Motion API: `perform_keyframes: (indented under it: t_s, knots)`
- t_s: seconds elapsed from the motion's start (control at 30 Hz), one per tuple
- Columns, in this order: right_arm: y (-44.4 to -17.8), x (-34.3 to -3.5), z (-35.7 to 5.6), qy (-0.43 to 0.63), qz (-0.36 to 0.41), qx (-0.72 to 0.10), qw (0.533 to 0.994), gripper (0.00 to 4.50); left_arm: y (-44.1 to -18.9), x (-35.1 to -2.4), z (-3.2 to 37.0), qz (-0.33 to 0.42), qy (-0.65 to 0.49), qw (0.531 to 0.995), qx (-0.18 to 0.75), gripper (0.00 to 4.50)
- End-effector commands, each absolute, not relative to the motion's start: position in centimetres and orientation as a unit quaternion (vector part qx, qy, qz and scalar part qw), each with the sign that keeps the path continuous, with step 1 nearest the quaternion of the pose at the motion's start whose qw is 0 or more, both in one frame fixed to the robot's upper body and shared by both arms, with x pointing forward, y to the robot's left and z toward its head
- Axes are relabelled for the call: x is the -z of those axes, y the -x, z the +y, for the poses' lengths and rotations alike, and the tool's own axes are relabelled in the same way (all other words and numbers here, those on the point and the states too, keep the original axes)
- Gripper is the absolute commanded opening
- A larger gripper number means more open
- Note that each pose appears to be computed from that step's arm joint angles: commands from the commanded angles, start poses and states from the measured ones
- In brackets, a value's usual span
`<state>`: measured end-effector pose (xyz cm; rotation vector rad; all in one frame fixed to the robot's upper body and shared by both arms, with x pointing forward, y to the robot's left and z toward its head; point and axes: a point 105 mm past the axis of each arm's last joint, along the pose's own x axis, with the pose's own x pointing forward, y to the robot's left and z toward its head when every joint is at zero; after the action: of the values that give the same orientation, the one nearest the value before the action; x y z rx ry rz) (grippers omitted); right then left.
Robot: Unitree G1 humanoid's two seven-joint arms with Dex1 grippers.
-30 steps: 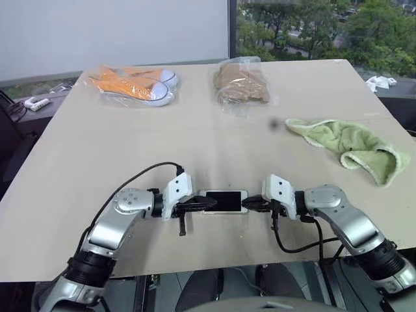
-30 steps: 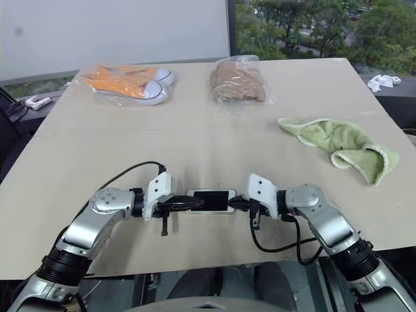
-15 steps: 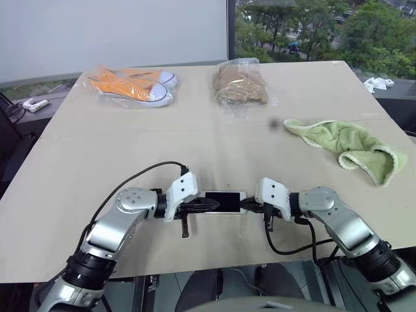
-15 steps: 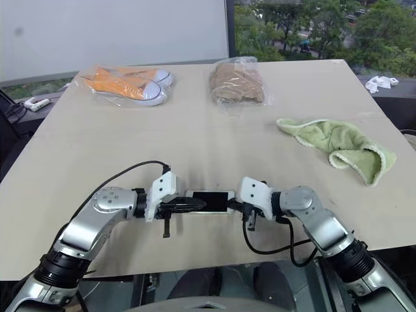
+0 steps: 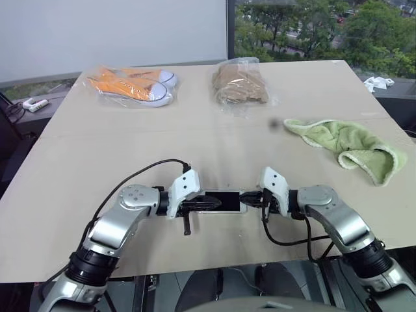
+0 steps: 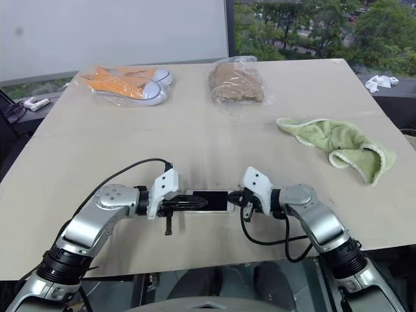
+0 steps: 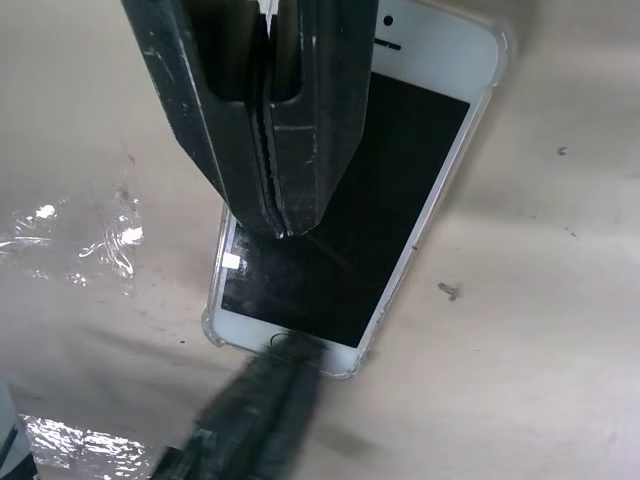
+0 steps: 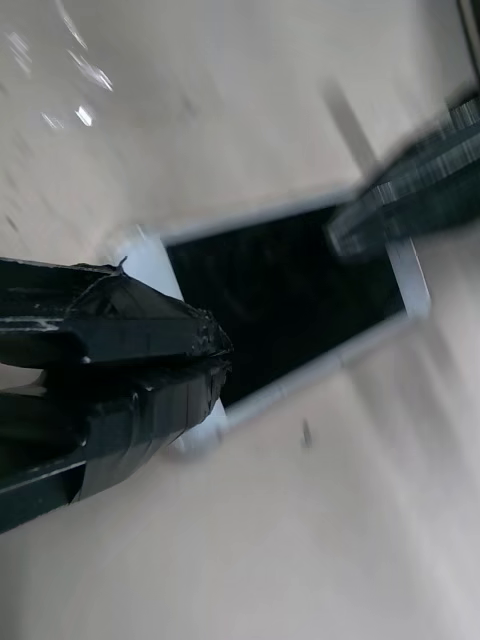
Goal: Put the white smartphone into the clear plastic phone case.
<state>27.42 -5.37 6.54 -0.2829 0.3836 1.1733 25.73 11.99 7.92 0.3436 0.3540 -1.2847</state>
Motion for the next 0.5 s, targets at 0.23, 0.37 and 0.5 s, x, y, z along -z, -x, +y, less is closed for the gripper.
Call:
perform_keyframes:
  t_s: [0.23,0.37,0.5]
  knots:
    - [-27.4,-3.2,-7.6,0.111,0.264,-0.499,0.818,0.06,-26.0,-7.1,13.1,0.156,-0.162,0.776,0.589,0.00]
    - [-26.9,-5.0,-7.1,0.091,0.227,-0.527,0.814,0.06,-26.1,-7.0,13.3,0.152,-0.163,0.779,0.586,0.00]
    - [-26.1,-8.0,-6.7,0.050,0.165,-0.571,0.803,0.06,-26.3,-7.6,13.4,0.141,-0.151,0.790,0.578,0.00]
